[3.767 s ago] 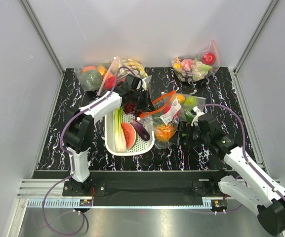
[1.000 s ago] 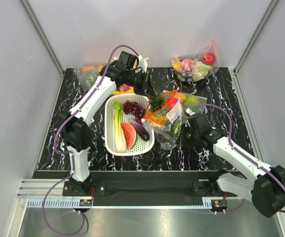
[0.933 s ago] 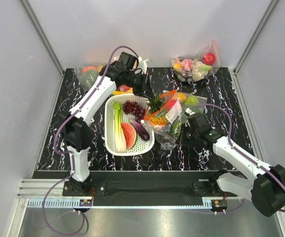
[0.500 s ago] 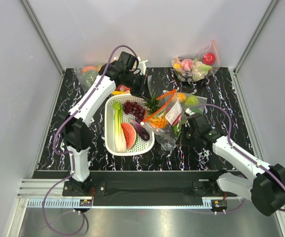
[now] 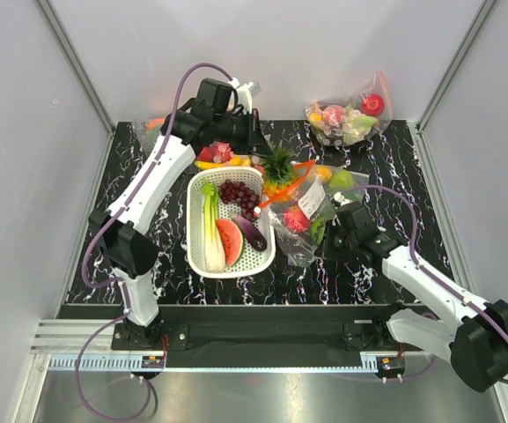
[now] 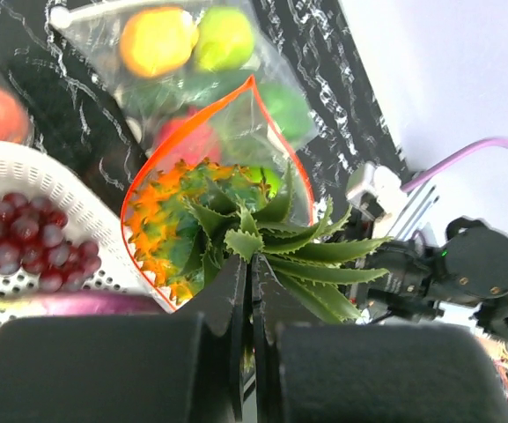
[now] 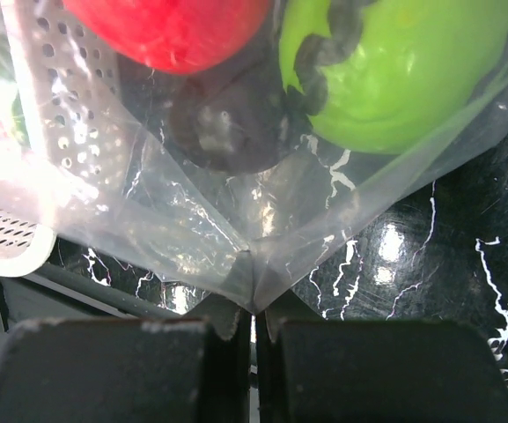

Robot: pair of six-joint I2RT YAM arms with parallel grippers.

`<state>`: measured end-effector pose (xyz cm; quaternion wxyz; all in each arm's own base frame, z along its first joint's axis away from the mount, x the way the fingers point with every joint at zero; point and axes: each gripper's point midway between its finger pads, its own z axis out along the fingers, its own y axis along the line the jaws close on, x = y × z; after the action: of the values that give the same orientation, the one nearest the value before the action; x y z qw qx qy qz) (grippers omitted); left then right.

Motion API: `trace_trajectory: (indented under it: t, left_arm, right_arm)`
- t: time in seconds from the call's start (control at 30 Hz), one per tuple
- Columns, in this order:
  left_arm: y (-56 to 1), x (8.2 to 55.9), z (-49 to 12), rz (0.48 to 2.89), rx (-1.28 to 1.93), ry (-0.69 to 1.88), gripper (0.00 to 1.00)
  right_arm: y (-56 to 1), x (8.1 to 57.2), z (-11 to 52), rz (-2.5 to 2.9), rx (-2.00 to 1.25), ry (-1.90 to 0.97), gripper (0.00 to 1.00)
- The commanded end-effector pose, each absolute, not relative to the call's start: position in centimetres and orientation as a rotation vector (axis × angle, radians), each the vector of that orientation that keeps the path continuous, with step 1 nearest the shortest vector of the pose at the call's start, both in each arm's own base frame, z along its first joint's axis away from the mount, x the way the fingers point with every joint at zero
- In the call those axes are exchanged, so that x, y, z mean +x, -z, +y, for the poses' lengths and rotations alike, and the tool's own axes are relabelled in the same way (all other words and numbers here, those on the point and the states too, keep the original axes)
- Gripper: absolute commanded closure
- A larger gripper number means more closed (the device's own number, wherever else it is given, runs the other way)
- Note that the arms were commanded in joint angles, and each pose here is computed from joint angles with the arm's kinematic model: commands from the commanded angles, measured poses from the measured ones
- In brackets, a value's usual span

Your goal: Open the zip-top bag and remove the fake food

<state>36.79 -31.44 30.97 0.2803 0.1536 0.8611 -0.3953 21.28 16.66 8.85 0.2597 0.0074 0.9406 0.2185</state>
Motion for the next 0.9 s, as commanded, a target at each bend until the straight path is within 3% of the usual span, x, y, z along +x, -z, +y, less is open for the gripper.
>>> trace_trajectory:
  t: [0.0,0.37,0.63,0.87]
  left_arm:
    - [-36.3,37.4,-32.1,2.143,0.411,1.147,1.0]
    - [-38.7,40.5,-29.1,2.051,0.272,1.08,1.0]
    - [-39.5,41.1,-23.6,1.999,0.166,0.806,1.0]
    - [-33.8,39.2,-19.5,2.096,0.039,0.615,1.0]
  right_arm:
    - [-9.5,21.5,16.5,2.521,0.032,-0.576,1.0]
    - [-9.6,21.5,16.5,2.516,0.031,-0.576,1.0]
    - [-9.6,21.6,16.4,2.512,0.039,-0.571,1.0]
    - [-9.5,21.6,16.4,2.515,0.039,-0.57,1.0]
